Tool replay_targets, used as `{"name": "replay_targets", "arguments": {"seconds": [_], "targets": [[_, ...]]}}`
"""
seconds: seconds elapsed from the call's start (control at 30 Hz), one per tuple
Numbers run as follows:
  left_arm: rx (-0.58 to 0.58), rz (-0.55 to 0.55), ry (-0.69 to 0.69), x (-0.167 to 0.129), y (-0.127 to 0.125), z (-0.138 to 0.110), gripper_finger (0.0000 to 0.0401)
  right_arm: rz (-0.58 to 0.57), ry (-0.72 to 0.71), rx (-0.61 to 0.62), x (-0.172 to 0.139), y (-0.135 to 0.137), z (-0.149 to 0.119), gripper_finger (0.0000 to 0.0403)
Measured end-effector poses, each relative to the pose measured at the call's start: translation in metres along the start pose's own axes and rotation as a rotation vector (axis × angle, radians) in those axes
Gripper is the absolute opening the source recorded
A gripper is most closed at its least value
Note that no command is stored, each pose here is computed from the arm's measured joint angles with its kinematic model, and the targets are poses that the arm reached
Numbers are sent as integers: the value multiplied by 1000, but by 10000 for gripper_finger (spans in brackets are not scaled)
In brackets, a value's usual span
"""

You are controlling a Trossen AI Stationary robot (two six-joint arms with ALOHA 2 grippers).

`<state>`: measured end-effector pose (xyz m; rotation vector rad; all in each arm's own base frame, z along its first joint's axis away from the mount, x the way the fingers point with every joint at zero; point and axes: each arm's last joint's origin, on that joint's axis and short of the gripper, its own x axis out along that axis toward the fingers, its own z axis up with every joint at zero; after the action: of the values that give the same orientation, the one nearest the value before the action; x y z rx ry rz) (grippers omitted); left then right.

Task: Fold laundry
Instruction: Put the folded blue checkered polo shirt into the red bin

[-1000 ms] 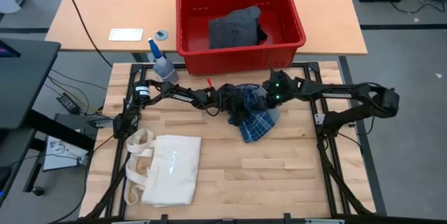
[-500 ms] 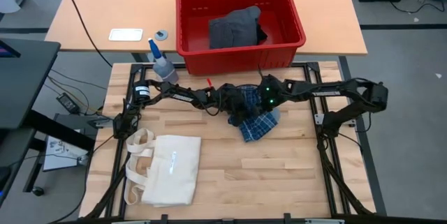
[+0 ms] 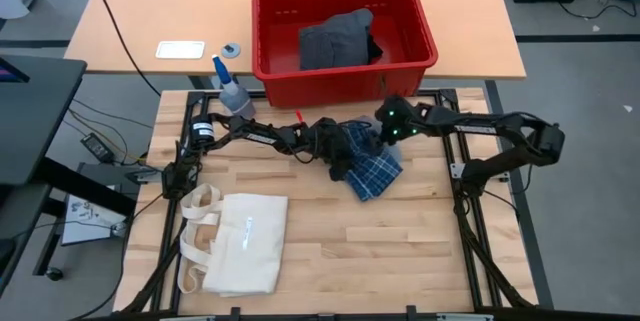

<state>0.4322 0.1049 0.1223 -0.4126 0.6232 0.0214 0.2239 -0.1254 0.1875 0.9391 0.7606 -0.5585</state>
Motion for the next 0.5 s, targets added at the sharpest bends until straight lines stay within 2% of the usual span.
{"name": "replay_targets", "arguments": {"seconds": [0.1,0.27,0.43,0.5], "targets": [[-2,0,10,0,0,-1,210,-5,-4,-16,-7,-1,1,310],[21,-8,8,-1,2,0,210,-2,102,-39,4,-6,-4,307],[14,-2,10,-2,6,0,210,138,187,-29,24,5,-9,307],[12,0,10,-2,7,0,210,228,233,3,28,13,-12,307]]}}
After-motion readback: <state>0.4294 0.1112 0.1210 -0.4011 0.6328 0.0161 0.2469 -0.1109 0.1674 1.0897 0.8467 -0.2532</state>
